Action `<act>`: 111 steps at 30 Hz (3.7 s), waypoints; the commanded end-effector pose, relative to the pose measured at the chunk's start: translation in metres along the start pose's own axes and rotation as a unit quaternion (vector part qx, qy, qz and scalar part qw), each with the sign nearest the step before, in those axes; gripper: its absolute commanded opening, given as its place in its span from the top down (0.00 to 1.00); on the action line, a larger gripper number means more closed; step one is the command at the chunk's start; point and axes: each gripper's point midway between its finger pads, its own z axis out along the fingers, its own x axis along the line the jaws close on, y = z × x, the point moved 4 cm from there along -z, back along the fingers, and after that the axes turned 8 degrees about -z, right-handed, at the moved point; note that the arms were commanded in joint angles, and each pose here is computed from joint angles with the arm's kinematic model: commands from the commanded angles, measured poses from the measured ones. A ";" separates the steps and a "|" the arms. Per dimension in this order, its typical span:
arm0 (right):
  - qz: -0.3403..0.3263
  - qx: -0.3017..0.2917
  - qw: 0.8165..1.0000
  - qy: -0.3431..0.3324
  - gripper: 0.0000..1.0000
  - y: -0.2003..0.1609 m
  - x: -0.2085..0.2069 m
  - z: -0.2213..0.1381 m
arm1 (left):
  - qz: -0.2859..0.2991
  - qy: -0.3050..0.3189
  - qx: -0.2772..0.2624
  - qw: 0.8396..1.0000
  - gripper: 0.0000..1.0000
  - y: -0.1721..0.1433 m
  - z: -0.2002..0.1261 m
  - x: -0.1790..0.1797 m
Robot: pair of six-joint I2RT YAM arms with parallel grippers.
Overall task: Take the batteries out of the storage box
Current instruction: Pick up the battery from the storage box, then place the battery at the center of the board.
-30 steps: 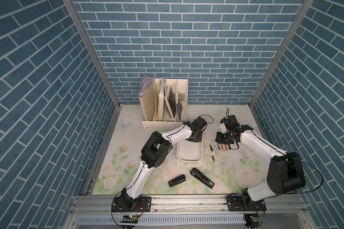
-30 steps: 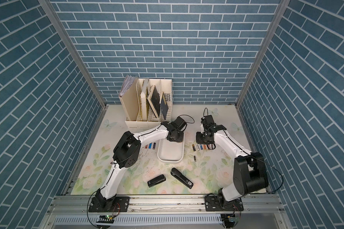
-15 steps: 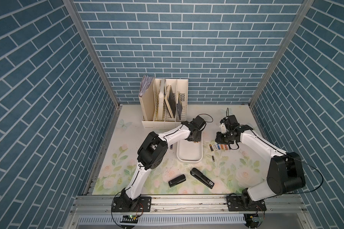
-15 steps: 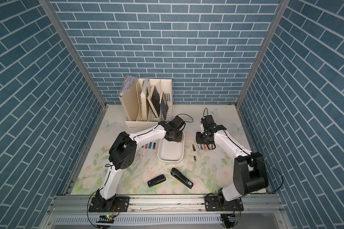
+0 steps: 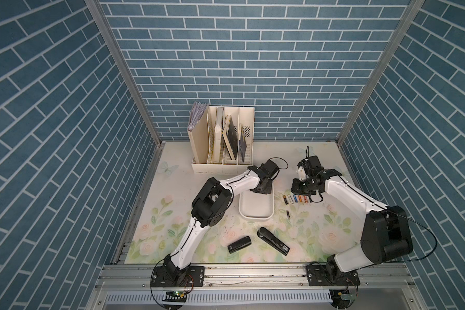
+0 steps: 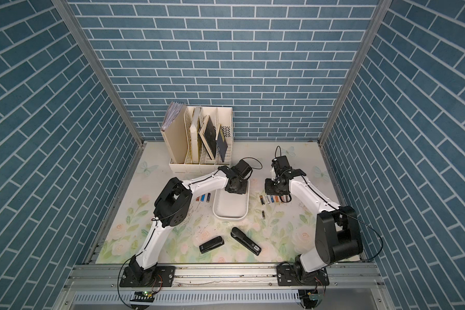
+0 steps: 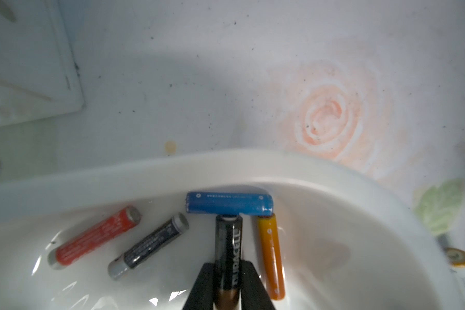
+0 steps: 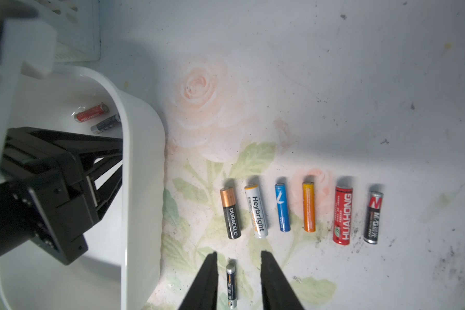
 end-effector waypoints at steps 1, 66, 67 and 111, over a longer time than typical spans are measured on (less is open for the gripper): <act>-0.007 0.014 1.000 -0.003 0.69 -0.006 -0.003 0.002 | 0.010 0.020 0.007 1.000 0.76 -0.003 0.009 0.005; -0.027 -0.017 0.999 0.036 0.69 0.036 0.017 0.004 | -0.088 0.022 -0.051 0.995 0.82 -0.030 -0.138 0.106; -0.027 -0.016 0.999 0.035 0.69 0.035 0.016 0.005 | -0.090 0.025 -0.051 0.994 0.82 -0.033 -0.140 0.110; -0.028 0.004 0.999 0.024 0.69 0.023 0.011 0.010 | -0.118 0.034 0.049 0.991 0.82 -0.125 -0.072 0.142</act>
